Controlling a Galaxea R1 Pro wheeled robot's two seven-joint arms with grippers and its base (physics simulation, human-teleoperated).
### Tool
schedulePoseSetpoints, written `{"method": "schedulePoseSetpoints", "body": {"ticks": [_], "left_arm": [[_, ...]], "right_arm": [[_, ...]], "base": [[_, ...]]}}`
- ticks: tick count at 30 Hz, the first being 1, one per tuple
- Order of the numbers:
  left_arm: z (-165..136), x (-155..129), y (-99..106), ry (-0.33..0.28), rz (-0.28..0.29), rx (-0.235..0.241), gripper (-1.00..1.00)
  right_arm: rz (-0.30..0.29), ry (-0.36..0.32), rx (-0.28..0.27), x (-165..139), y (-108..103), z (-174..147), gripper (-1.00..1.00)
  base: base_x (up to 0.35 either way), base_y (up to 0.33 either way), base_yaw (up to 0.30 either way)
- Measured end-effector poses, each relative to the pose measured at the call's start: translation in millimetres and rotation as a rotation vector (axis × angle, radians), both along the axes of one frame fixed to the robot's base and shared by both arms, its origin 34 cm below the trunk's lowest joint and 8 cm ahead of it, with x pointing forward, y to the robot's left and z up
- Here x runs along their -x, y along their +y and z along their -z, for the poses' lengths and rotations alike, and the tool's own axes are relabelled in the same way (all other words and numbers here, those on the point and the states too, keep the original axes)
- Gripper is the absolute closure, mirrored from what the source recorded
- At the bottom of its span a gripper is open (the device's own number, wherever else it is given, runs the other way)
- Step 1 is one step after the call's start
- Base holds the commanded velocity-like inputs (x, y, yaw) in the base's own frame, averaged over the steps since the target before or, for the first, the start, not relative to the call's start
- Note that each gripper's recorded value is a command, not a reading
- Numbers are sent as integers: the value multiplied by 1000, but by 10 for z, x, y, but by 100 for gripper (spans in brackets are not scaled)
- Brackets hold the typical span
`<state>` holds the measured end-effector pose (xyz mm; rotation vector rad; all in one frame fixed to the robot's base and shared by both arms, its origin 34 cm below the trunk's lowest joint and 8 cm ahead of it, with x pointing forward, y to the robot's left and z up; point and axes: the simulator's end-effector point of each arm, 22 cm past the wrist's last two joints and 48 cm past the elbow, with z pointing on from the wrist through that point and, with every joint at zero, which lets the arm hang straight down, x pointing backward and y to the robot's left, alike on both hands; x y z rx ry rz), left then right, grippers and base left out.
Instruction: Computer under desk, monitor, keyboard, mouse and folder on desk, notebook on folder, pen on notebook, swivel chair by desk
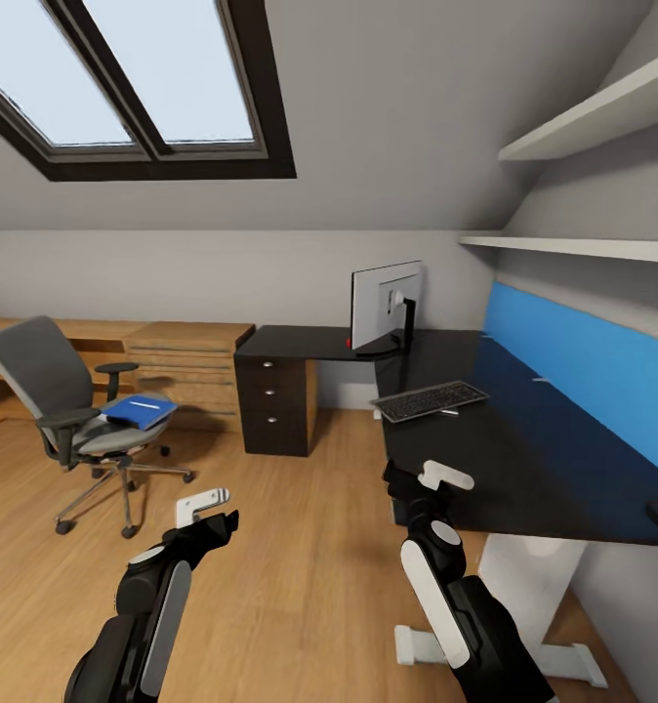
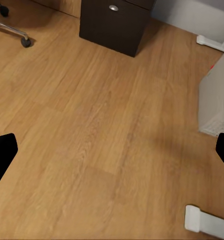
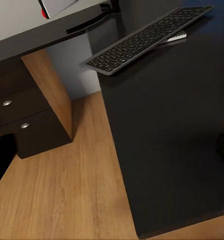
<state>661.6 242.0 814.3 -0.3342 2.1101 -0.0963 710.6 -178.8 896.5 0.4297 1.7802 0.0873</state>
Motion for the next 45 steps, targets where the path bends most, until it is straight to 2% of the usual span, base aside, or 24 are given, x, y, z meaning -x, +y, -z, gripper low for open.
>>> {"method": "schedulePoseSetpoints", "body": {"ticks": [21,25,36,45], "left_arm": [[2,1,0,1,-1,-2,-100],[3,-3,-55,2,12,-5,-100],[19,-3,-107,5,24,-8,-100],[24,-3,-115,7,26,-7,-100]], "right_arm": [[-4,0,1,-2,9,7,-100],[2,39,17,-2,-37,201,-100],[67,91,95,-26,-488,664,-100],[113,124,184,-207,-986,751,-100]], "base": [[0,-309,0],[0,-316,0],[0,-255,0],[0,-28,0]]}}
